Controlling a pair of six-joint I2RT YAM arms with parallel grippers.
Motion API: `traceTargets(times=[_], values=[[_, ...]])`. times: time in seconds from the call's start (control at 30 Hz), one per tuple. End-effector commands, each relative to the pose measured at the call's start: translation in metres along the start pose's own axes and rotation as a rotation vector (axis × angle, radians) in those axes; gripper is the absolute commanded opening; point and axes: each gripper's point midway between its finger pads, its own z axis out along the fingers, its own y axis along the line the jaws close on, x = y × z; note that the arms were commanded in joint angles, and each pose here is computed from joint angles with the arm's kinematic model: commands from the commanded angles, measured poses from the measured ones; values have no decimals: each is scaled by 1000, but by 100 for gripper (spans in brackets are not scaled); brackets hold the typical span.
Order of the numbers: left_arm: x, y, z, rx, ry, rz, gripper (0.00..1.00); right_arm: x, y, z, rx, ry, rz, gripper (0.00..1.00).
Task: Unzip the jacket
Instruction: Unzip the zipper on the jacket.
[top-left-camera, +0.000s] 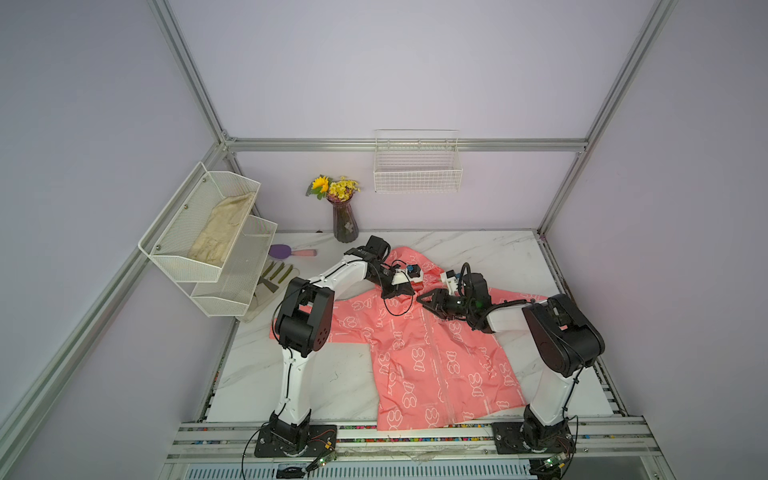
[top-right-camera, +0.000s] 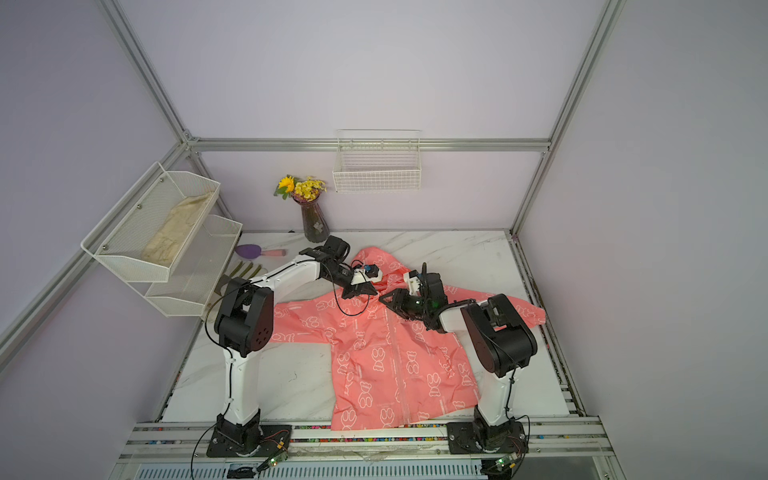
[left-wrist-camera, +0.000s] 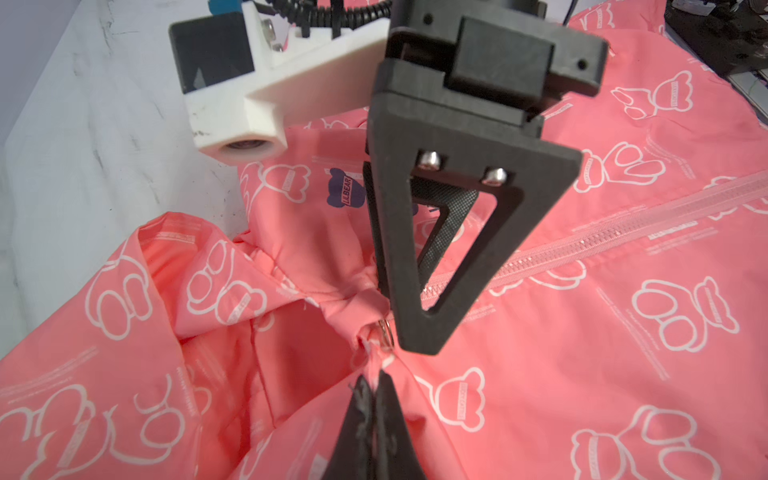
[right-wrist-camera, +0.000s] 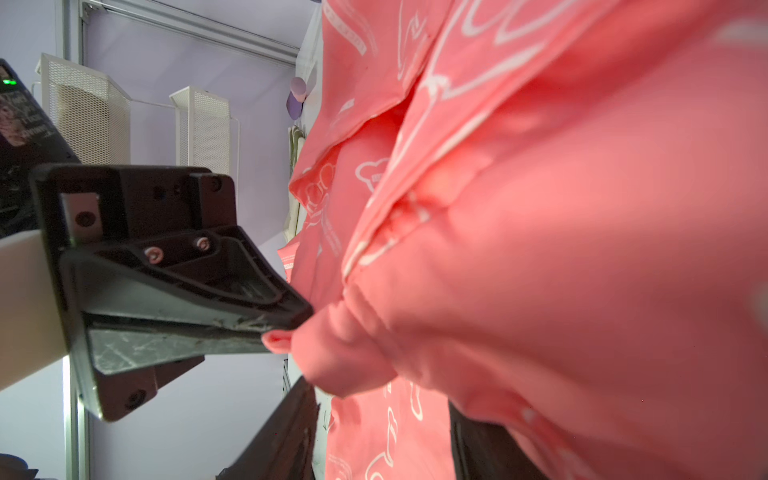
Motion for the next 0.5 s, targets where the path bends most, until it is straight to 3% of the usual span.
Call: traceTargets(times=[0.0, 0.2, 0.47], values=[[-26, -4, -20, -24, -52, 56, 0, -2, -8, 3, -6, 3, -14, 54], [-27, -4, -20, -28, -55, 54, 0, 0, -17, 6, 30, 25, -34, 53], [-27, -4, -16, -24, -52, 53, 0, -11, 0, 14, -28, 41, -83, 52]])
